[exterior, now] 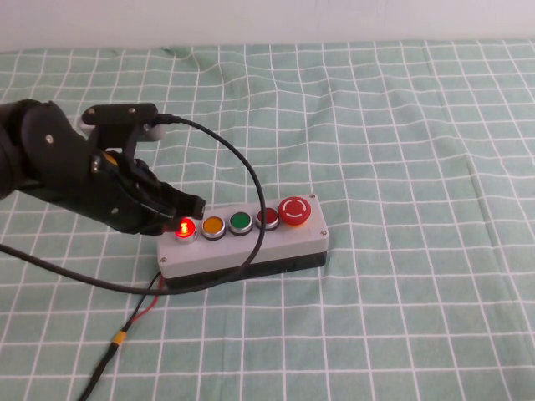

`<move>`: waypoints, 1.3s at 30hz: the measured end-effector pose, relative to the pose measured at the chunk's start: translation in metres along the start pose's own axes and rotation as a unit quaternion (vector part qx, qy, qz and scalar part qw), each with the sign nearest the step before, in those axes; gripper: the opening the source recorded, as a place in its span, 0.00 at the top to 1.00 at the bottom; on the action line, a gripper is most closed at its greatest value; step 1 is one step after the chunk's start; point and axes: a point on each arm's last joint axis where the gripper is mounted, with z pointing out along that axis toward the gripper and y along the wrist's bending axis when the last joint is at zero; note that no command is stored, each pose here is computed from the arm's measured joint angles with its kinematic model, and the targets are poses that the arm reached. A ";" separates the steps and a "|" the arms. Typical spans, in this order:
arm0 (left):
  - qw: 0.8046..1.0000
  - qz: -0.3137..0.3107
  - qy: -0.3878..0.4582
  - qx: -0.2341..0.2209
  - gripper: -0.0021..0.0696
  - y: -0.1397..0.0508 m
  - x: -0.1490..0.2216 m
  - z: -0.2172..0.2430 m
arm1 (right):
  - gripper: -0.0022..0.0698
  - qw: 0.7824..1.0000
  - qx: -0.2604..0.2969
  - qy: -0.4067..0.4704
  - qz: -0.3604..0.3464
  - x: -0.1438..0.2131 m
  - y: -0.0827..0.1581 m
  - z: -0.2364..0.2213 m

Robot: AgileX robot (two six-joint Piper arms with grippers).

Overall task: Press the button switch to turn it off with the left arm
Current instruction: Press the button to turn off

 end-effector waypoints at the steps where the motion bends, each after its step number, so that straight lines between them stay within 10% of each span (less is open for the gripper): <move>1: 1.000 0.001 0.000 -0.002 0.97 0.001 -0.001 0.004 | 0.99 1.000 0.000 0.000 0.000 0.000 0.000 0.000; 39: 0.999 0.023 -0.037 -0.003 0.97 -0.004 -0.011 -0.023 | 0.99 1.000 0.000 0.000 0.000 0.000 0.000 0.000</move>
